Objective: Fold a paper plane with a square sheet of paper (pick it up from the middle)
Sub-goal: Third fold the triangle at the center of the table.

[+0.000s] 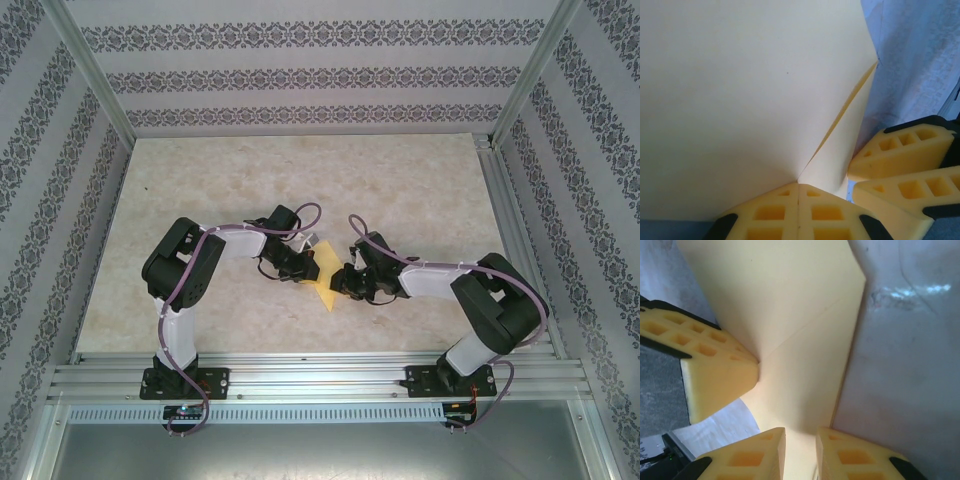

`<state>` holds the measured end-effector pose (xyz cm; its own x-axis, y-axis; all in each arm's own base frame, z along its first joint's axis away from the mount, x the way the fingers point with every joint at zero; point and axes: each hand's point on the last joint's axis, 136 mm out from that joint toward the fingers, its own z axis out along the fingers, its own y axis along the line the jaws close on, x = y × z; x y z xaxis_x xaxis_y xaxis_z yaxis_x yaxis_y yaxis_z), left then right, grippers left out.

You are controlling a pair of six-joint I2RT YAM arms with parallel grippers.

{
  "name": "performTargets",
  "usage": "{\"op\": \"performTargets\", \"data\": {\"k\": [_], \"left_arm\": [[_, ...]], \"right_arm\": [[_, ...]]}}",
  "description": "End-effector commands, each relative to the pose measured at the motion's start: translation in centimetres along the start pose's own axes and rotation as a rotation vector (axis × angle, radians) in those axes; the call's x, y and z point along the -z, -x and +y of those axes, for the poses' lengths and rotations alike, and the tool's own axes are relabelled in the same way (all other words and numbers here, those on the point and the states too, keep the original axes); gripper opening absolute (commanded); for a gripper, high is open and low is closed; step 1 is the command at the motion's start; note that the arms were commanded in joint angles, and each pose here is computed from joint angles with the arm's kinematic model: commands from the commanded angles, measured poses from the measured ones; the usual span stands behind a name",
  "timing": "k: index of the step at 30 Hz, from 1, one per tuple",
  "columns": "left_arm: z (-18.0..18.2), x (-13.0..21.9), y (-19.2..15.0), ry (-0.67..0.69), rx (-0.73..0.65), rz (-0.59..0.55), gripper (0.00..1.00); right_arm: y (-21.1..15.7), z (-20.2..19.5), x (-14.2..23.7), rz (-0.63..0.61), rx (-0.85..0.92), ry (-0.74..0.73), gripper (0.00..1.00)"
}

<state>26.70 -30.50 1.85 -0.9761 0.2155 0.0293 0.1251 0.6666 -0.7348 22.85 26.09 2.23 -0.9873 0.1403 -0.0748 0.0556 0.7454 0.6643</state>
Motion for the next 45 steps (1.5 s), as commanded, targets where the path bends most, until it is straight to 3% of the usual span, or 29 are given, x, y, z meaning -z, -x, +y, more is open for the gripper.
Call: {"op": "performTargets", "data": {"k": [1, 6, 13, 23, 27, 32, 41, 45], "left_arm": [[2.1, -0.1, -0.8, 0.077, 0.037, 0.013, 0.03], [2.2, -0.2, -0.7, 0.075, 0.039, 0.014, 0.03], [2.0, -0.1, -0.7, 0.073, 0.038, 0.013, 0.03], [2.1, -0.1, -0.9, 0.074, 0.038, 0.013, 0.03], [2.0, -0.1, -0.8, 0.071, 0.038, 0.011, 0.03], [1.9, 0.0, -0.7, 0.073, 0.036, 0.010, 0.03], [2.1, 0.0, -0.9, 0.077, 0.037, 0.010, 0.03], [2.0, 0.0, -0.8, 0.073, 0.037, 0.011, 0.03]], "right_arm": [[-0.4, 0.9, 0.9, -0.025, 0.012, 0.004, 0.24], [-1.1, 2.0, 0.0, -0.003, 0.007, 0.069, 0.24], [-2.7, -2.3, -1.5, 0.052, -0.024, -0.084, 0.24], [-2.1, 2.5, 0.8, 0.001, 0.034, 0.047, 0.25], [-3.2, 2.0, -0.8, 0.034, 0.013, 0.054, 0.25], [-4.3, -1.2, -2.2, 0.075, -0.015, -0.053, 0.25], [-4.0, 3.2, -0.2, 0.035, 0.048, 0.053, 0.25], [-5.1, 1.8, -1.5, 0.071, 0.028, 0.024, 0.25]]}}
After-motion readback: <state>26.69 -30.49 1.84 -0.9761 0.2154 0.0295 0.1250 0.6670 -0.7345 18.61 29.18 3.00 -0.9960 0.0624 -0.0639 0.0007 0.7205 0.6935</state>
